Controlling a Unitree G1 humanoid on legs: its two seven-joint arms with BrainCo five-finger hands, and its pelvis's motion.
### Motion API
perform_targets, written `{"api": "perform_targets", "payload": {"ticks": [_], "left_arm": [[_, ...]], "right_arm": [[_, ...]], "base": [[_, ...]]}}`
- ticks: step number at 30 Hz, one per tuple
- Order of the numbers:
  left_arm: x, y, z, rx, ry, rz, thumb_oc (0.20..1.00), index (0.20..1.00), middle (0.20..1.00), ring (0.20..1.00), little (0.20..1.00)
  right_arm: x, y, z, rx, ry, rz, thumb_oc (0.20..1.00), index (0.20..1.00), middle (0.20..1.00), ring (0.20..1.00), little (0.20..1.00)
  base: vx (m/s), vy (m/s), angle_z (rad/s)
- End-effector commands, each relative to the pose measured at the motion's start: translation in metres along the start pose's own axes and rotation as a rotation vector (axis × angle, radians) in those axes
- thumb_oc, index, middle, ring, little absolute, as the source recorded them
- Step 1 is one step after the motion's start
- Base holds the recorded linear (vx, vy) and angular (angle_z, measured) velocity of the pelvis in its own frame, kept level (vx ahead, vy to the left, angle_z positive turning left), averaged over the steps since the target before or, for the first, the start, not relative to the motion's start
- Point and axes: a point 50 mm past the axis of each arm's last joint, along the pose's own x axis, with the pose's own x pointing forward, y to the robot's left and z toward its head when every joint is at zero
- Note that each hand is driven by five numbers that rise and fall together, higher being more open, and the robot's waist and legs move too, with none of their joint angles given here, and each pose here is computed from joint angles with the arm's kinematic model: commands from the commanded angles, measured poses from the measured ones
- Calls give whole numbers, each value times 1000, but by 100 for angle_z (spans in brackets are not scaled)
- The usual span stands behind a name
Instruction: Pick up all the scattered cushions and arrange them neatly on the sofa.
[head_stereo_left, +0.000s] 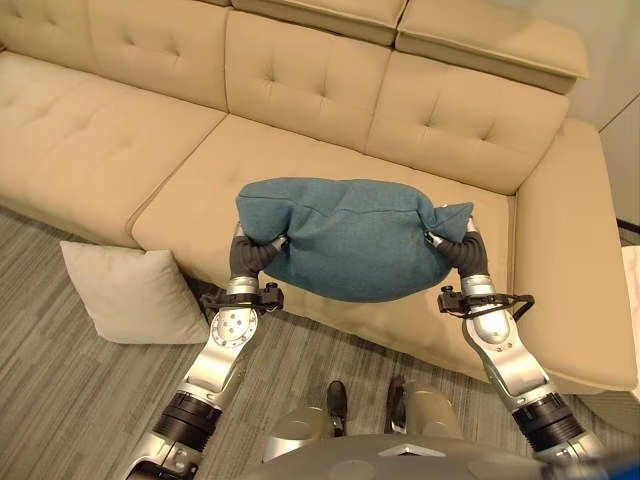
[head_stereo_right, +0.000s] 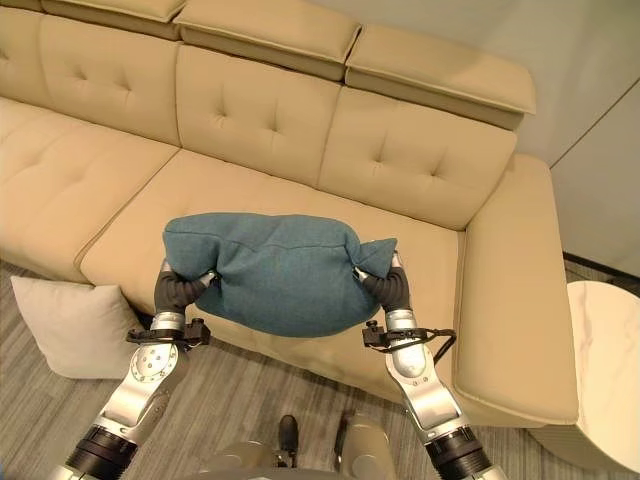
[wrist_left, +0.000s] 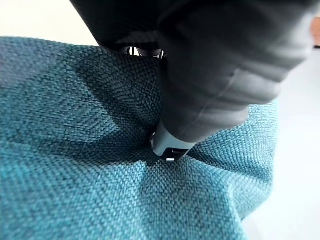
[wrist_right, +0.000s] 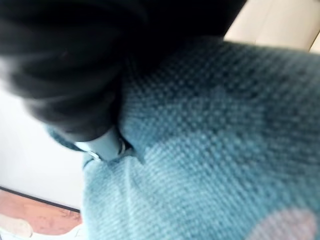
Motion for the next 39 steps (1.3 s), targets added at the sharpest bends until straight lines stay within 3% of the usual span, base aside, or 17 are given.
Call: {"api": "perform_targets", "payload": {"ticks": [1, 14, 27, 34, 39], "left_arm": [[2, -48, 46, -109, -255, -240, 200, 200, 200, 200, 200], [9, -63, 51, -152, -270, -258, 200, 200, 200, 200, 200], [5, -45, 42, -102, -236, -200, 200, 200, 200, 200, 200], [64, -79, 86, -29, -388, -193, 200, 200, 200, 200, 200], [108, -108, 147, 21, -542, -198, 200, 200, 200, 200, 200]], "right_arm": [[23, 16, 55, 81, -300, 61, 200, 200, 200, 200, 200], [21, -5, 49, 32, -286, -4, 200, 200, 200, 200, 200], [18, -7, 46, 10, -268, -31, 200, 200, 200, 200, 200], [73, -7, 79, -75, -389, -77, 200, 200, 200, 200, 200], [122, 2, 129, -117, -519, -91, 200, 200, 200, 200, 200]], "base": [[151, -98, -9], [135, -97, 8], [112, 97, -18], [4, 25, -13], [-165, -3, 5]]}}
